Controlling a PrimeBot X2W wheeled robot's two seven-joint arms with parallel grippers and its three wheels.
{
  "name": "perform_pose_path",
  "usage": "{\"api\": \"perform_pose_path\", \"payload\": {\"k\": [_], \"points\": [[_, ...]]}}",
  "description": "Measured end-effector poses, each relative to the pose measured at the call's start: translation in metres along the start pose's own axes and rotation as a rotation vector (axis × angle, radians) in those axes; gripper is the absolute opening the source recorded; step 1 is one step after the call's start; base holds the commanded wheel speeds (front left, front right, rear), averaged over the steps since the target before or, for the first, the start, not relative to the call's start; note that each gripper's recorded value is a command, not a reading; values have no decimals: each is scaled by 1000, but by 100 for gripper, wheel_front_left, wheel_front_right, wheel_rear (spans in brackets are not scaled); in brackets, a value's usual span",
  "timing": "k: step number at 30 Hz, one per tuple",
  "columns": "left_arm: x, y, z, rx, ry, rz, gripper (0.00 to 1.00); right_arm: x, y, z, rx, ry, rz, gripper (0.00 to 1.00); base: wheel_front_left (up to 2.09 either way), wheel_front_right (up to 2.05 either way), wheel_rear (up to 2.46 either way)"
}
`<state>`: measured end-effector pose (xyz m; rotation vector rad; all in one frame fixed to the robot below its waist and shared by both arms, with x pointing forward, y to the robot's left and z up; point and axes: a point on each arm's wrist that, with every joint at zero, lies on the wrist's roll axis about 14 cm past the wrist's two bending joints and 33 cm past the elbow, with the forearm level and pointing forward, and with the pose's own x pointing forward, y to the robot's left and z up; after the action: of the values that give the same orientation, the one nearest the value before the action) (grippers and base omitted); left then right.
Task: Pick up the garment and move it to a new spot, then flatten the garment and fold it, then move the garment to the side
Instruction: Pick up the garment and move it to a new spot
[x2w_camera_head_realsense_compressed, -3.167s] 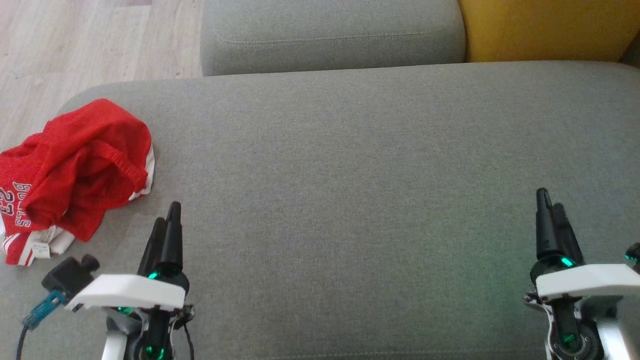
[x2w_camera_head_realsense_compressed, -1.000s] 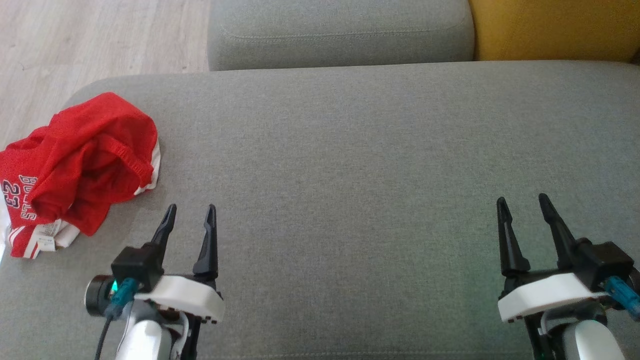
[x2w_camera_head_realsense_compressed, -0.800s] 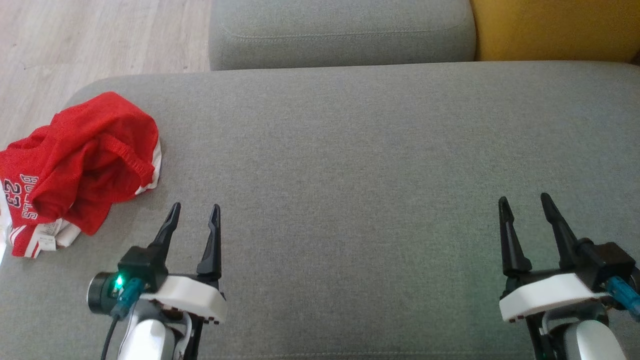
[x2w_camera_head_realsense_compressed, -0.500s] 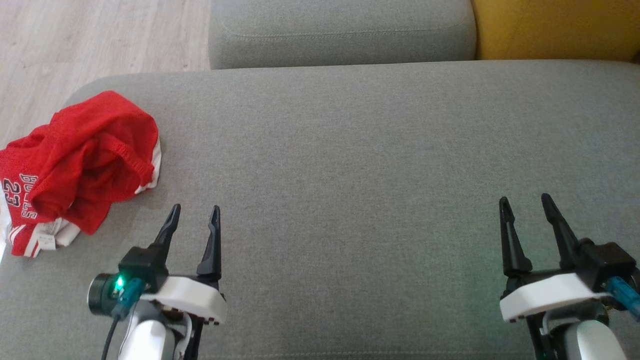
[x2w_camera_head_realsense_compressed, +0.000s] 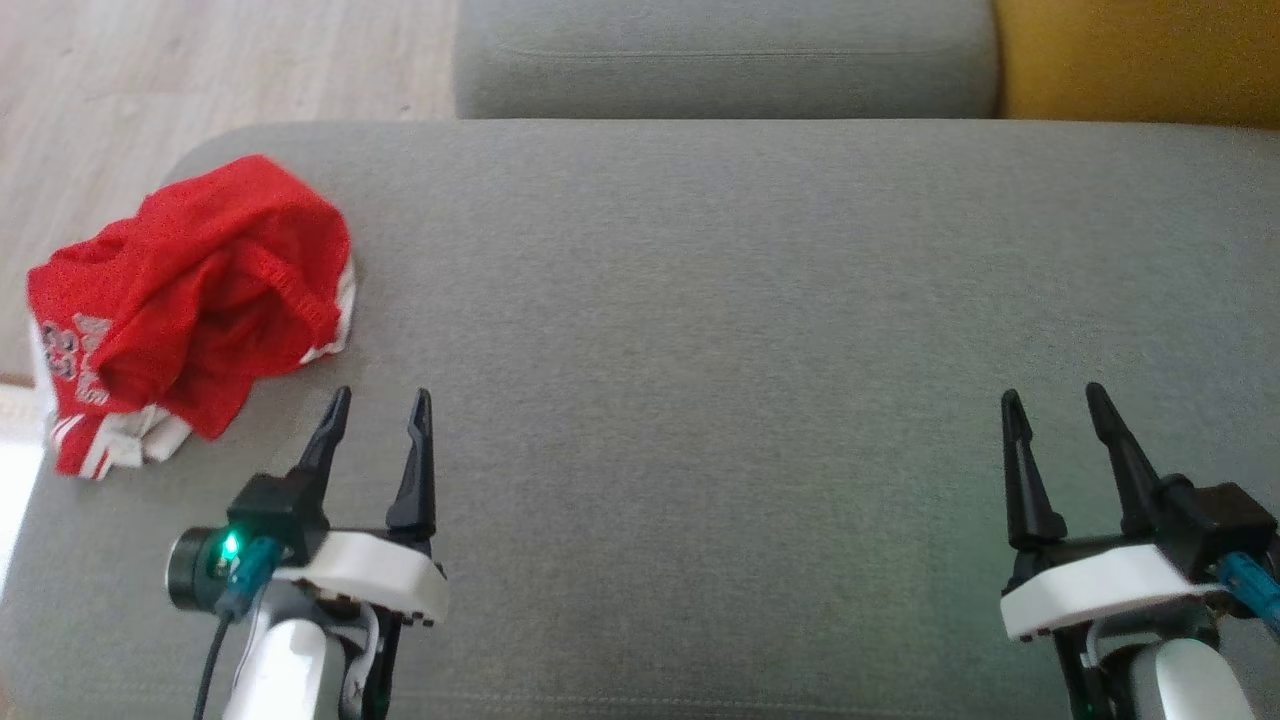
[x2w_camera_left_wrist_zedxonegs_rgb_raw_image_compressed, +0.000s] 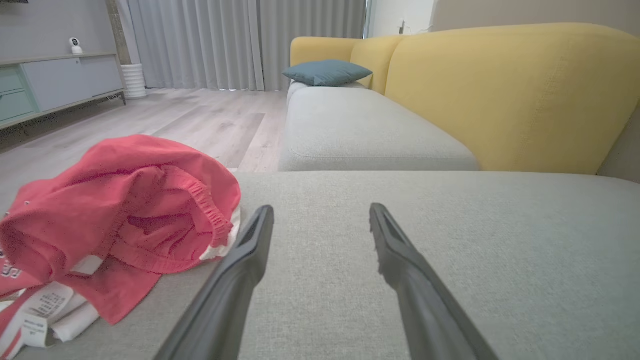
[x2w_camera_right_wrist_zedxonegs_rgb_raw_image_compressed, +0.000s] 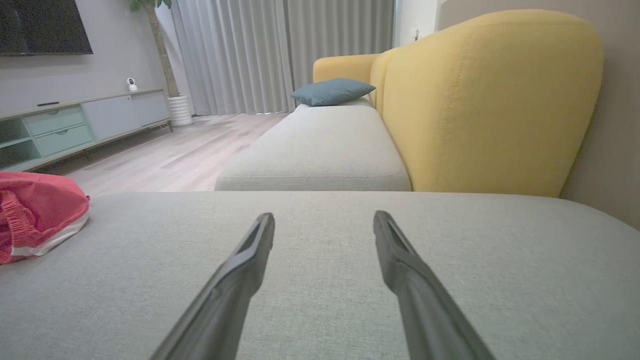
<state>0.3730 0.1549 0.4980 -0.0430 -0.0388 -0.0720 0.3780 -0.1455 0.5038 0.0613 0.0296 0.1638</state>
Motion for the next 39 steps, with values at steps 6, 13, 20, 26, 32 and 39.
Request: {"api": "perform_pose_path", "payload": {"k": [6,13,20,26,32,39], "points": [[-8,27,6,10,-16,84,100,15,29,5,0,-12,90,100,0,0,0],[-33,66,10,18,-21,213,100,32,71,8,3,-12,217,100,0,0,0],[-60,100,15,29,-31,333,100,42,109,9,12,-11,328,100,0,0,0],[-71,111,17,33,-33,373,100,46,123,7,13,-2,366,100,0,0,0],[-73,114,16,34,-29,386,100,47,125,6,16,2,372,100,0,0,0],[-59,122,20,49,-34,392,100,54,123,-3,26,34,368,100,0,0,0]]}}
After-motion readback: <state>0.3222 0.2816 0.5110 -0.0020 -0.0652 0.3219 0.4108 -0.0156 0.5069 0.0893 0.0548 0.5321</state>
